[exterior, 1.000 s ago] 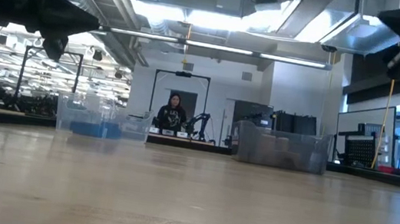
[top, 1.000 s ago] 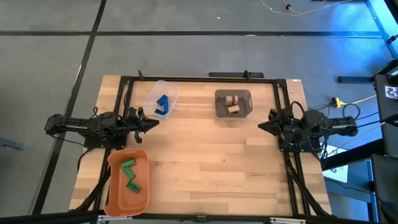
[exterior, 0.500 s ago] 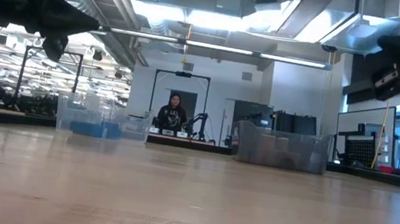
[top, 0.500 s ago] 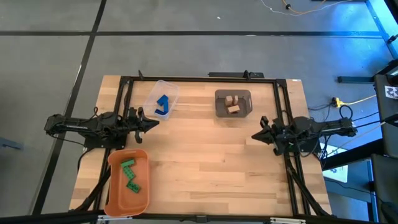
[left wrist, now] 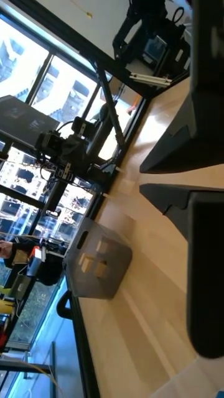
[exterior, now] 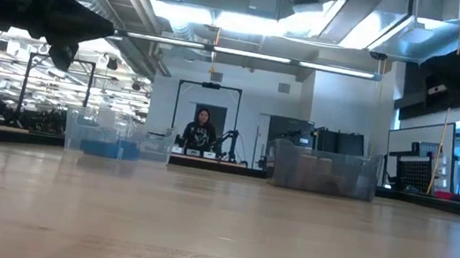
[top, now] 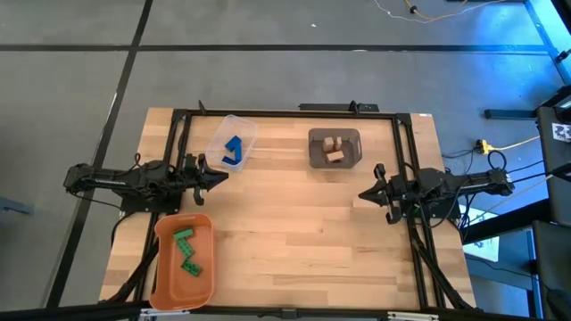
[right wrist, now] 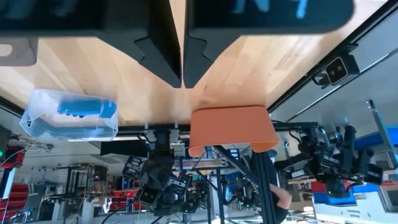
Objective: Sort & place blocks by color
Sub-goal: Return to Home Position
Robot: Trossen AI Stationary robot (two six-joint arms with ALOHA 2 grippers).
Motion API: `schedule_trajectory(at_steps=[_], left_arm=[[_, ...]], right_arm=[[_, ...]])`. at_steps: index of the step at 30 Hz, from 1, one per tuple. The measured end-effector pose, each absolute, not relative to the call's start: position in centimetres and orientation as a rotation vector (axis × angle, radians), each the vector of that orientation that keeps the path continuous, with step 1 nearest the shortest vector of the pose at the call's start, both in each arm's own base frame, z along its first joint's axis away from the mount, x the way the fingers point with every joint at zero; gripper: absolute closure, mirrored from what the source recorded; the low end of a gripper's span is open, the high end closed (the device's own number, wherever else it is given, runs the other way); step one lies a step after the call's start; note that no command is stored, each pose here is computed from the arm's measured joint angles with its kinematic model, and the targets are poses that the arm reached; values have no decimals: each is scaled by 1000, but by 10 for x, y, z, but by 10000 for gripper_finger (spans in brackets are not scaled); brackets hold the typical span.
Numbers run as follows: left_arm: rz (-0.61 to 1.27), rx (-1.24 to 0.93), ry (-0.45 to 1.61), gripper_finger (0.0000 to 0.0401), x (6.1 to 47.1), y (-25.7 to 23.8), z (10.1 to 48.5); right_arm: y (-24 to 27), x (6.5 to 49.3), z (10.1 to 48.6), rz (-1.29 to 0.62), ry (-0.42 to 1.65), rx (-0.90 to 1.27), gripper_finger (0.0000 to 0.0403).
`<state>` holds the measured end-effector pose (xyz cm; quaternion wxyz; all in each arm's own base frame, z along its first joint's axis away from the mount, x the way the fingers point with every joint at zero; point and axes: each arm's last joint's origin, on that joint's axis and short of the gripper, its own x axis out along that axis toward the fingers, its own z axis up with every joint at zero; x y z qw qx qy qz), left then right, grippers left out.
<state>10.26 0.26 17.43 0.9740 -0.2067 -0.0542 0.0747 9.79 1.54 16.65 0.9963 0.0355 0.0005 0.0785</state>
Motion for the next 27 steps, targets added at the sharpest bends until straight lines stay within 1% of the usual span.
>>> schedule_trajectory(at_steps=[7, 27], left_arm=[[151, -417, -109, 369, 103, 3, 174], [152, -417, -109, 397, 103, 3, 174]], right_arm=[[15, 98, 166, 157, 3, 72, 381], [15, 98, 166, 157, 4, 73, 381]])
